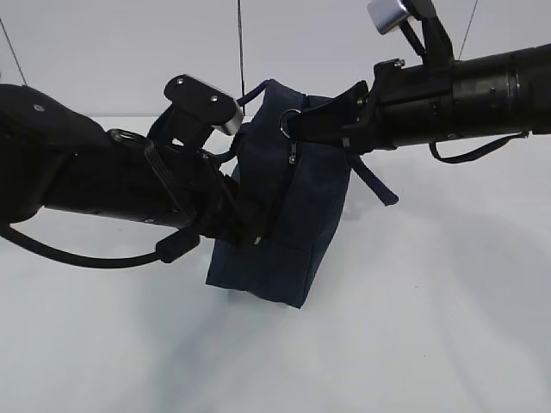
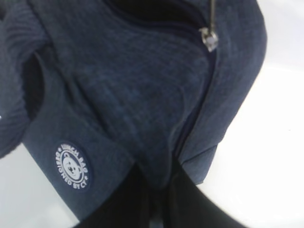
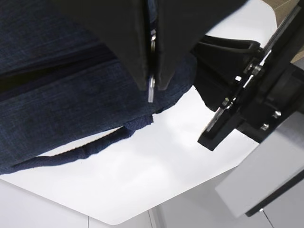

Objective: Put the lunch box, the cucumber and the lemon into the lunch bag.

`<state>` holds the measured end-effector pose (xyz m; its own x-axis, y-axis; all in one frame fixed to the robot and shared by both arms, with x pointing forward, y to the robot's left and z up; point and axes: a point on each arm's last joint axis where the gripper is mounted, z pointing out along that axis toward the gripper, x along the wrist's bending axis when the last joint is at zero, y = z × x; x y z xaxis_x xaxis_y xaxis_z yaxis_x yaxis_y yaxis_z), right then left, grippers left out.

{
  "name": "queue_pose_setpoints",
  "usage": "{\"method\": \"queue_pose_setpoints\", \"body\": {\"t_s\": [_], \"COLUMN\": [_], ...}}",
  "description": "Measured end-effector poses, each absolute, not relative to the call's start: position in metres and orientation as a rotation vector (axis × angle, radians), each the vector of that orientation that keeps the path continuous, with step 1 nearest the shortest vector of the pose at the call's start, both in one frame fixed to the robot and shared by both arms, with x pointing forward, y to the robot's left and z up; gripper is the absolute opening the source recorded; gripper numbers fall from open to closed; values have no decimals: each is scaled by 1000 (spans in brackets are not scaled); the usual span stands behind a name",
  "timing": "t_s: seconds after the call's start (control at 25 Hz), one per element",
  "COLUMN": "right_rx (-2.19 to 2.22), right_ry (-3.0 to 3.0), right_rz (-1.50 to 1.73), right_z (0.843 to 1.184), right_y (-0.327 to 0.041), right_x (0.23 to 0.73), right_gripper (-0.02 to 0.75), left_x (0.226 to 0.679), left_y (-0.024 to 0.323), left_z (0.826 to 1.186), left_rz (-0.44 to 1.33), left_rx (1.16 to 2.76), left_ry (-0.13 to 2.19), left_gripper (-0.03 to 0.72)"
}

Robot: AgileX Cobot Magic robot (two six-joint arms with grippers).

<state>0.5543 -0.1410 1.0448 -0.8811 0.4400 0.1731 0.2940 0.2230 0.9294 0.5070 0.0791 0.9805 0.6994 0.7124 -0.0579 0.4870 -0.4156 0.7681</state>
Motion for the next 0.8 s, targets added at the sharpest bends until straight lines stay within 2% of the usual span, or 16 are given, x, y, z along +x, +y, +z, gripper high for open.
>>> {"method": "queue_pose_setpoints", "body": {"t_s": [0.8], "right_rx": [813], "right_ry": [2215], "right_rz": [1591], "right_z": [1058], "right_y": [-148], "right_x": [575], "right_gripper": [7], "left_x": [501], "left_y": [76], "left_z": [979], "left_rz": [247], "left_rx": [2087], "left_ry": [923], "left_gripper": [0]}}
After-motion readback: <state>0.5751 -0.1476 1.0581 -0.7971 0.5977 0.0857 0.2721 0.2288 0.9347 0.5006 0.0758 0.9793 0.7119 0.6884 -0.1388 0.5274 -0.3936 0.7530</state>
